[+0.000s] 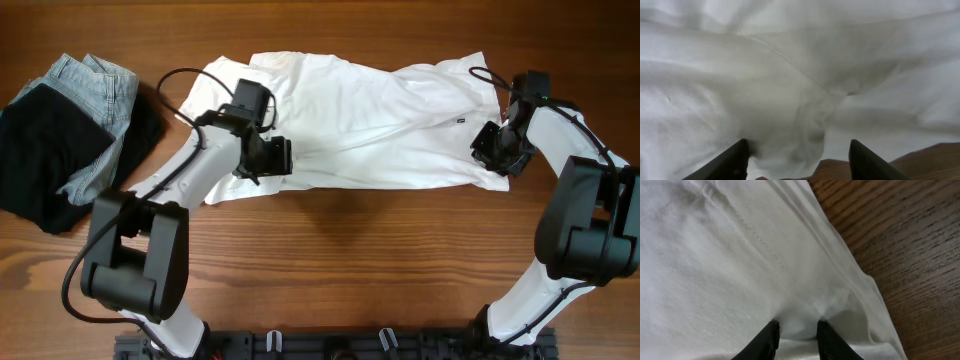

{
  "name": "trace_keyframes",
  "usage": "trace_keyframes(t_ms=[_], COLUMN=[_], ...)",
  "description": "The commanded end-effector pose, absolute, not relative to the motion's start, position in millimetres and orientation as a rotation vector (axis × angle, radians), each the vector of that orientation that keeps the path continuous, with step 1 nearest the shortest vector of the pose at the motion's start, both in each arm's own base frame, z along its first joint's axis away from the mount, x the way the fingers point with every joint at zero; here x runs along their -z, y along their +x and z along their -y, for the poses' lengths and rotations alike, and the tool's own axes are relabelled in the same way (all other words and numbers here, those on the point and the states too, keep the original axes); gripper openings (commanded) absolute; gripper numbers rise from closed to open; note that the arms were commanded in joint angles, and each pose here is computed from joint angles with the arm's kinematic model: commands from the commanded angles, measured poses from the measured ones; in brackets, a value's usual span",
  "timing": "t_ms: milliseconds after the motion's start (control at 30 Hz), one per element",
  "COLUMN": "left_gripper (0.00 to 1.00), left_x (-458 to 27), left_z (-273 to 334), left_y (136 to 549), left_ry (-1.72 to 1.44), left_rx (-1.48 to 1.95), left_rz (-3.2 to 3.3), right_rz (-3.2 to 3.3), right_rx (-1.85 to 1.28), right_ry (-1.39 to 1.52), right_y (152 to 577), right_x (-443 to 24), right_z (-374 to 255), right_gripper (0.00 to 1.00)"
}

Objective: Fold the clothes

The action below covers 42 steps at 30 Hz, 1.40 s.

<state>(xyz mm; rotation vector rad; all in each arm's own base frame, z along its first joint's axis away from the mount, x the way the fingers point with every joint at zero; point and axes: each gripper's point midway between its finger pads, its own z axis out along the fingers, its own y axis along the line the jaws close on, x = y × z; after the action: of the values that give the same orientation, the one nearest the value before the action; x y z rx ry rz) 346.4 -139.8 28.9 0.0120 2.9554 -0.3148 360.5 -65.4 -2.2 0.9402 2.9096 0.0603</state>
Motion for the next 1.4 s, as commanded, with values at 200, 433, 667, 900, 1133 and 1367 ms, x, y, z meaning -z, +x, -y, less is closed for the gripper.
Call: trace_keyframes(t_ms=[200,433,667,900,1133,1367], left_gripper=[0.45,0.5,0.52,0.49,0.04,0.04], left_x=[-5.5,-31.2,-32.2,-4.0,-5.1,-114.2], left_z=[127.6,137.9,152.2,148.3,135.7,112.1], left_y=[343.5,346.1,345.5,336.5,343.5,457.9], left_ry=[0.059,0.068,0.113,0.174,0.163,0.038], left_rx=[0.113,0.207,0.23,0.039,-0.075,-0.206], left_rz=[-2.986,-2.95,-2.937,-2.985,-2.951,-2.513], right_rz=[-2.954,-2.965,-2.965,-2.965,-2.966,-2.968], right_rx=[-0.006,-0.005,-0.006,-0.005,-0.005,-0.005], right_ry=[0.936,0.898,0.899,0.897,0.897,0.898], right_y=[345.6,345.8,345.9,345.8,345.6,345.1], right_x=[12.1,12.1,12.1,12.1,12.1,12.2], right_z=[68.7,68.9,68.7,68.8,68.7,68.7], right_gripper=[0.31,0.31,0.31,0.31,0.31,0.31])
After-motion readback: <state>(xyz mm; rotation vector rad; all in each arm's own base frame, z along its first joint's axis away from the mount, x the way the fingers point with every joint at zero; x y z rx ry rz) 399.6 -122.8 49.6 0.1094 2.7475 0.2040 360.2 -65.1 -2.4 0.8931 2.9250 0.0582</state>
